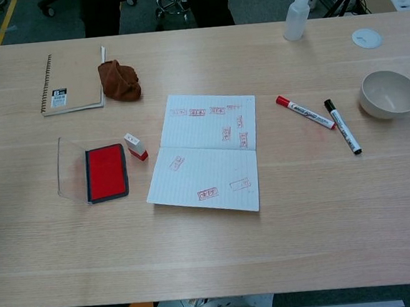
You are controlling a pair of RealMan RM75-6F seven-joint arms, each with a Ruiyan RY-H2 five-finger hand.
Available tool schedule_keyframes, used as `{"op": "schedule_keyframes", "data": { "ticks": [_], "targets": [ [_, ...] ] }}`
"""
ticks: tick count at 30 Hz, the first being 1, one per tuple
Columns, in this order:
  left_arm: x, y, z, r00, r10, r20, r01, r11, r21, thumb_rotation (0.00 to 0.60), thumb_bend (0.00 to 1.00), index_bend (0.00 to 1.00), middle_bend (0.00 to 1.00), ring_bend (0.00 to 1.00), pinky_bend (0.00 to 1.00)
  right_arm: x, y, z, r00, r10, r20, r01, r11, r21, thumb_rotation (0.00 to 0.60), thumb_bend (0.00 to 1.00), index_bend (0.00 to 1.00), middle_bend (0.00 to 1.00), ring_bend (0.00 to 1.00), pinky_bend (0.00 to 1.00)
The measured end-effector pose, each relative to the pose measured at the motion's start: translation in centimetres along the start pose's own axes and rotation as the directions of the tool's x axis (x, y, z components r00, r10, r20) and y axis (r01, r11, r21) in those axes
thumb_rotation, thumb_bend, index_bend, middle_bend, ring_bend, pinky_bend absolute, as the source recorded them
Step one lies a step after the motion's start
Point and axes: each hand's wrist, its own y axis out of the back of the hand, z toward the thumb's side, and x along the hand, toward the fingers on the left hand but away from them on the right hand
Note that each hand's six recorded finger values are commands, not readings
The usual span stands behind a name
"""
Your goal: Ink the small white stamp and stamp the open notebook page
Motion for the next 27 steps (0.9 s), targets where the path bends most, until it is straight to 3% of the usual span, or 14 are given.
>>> {"op": "schedule_keyframes", "data": {
  "ticks": [5, 12, 16, 20, 27],
  "targets": [
    [2.2, -0.5, 2.7, 0.993, -0.029, 0.113, 0.03, 1.0, -0.004, 0.6, 0.21, 0.19, 0.49, 0.54, 0.71, -0.6, 0.4, 0.4, 1.0, -0.008, -0.019, 0.008, 1.0, 0.003, 0.6, 0.15, 0.21, 0.36, 0.25, 0.39],
    [5.4, -1.3, 5.8, 0.97, -0.083, 0.227, 0.087, 0.996, -0.006, 0.6, 0.21, 0.2, 0.78, 0.85, 0.99, -1.3, 0.3, 1.0, 0.999, 0.006, -0.044, -0.005, 1.0, 0.013, 0.6, 0.15, 0.21, 0.36, 0.25, 0.4],
    [7.0, -2.0, 7.5, 0.947, -0.138, 0.289, 0.137, 0.99, 0.021, 0.6, 0.21, 0.22, 0.89, 0.94, 1.0, -1.4, 0.2, 1.2, 0.999, 0.013, -0.05, -0.012, 1.0, 0.021, 0.6, 0.15, 0.21, 0.36, 0.25, 0.39],
    [8.5, -2.6, 9.1, 0.923, -0.185, 0.337, 0.179, 0.983, 0.048, 0.6, 0.21, 0.3, 0.99, 1.0, 1.0, -1.5, 0.3, 1.3, 0.998, 0.015, -0.053, -0.014, 1.0, 0.025, 0.6, 0.15, 0.21, 0.36, 0.25, 0.39],
    [10.2, -4.3, 10.6, 0.888, -0.283, 0.363, 0.275, 0.959, 0.074, 0.6, 0.21, 0.37, 1.0, 1.0, 1.0, -1.5, 0.1, 1.4, 0.998, 0.022, -0.06, -0.021, 0.999, 0.028, 0.6, 0.15, 0.21, 0.36, 0.26, 0.39]
  ]
}}
